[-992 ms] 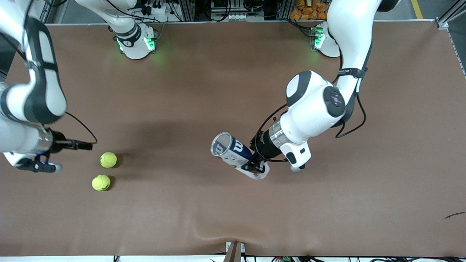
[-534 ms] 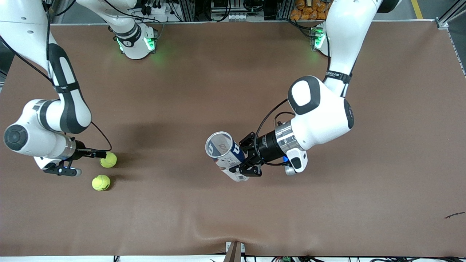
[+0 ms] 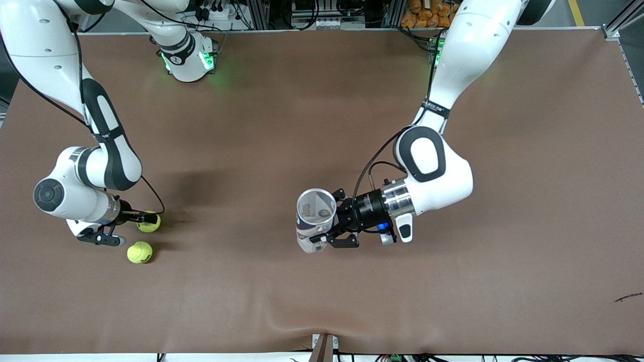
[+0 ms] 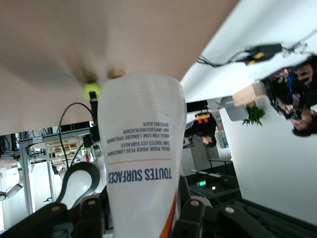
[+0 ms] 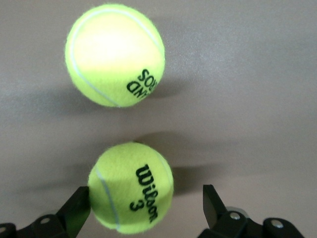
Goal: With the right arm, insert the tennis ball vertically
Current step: 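Lift the can upright with the left gripper while the right gripper reaches the balls, then close the right gripper on the nearer yellow tennis ball and lift it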
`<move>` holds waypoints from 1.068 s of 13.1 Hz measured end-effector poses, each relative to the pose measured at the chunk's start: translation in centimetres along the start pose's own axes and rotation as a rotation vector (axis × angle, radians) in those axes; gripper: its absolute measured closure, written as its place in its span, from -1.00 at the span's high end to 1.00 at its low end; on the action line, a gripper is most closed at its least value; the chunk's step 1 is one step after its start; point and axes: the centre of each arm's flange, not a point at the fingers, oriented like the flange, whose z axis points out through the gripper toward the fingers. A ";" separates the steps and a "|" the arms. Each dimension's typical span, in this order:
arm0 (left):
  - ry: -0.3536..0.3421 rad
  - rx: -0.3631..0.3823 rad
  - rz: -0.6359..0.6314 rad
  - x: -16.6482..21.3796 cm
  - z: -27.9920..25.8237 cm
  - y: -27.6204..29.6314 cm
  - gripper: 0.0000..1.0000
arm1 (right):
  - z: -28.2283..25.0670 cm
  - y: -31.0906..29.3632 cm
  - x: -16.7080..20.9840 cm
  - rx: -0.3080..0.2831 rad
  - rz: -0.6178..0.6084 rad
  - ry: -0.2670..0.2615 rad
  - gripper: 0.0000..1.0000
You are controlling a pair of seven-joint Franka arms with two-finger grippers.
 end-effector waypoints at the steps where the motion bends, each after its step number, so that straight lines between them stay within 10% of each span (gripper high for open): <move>1: 0.010 0.005 -0.033 1.7 0.2 -1.0 0.03 | 0.6 0.0 0.0 0.000 0.002 0.000 1.00; 7: -0.031 -0.026 -0.154 7.6 3.1 -8.4 0.04 | 2.4 0.0 0.1 0.005 0.012 0.011 0.99; 9: 0.007 -0.051 -0.190 7.6 4.7 -11.2 0.04 | 2.3 -0.2 0.2 0.023 0.029 0.015 0.59; 14: 0.119 -0.041 -0.173 11.7 7.9 -18.7 0.06 | -0.5 -0.4 0.5 0.032 0.033 0.014 0.39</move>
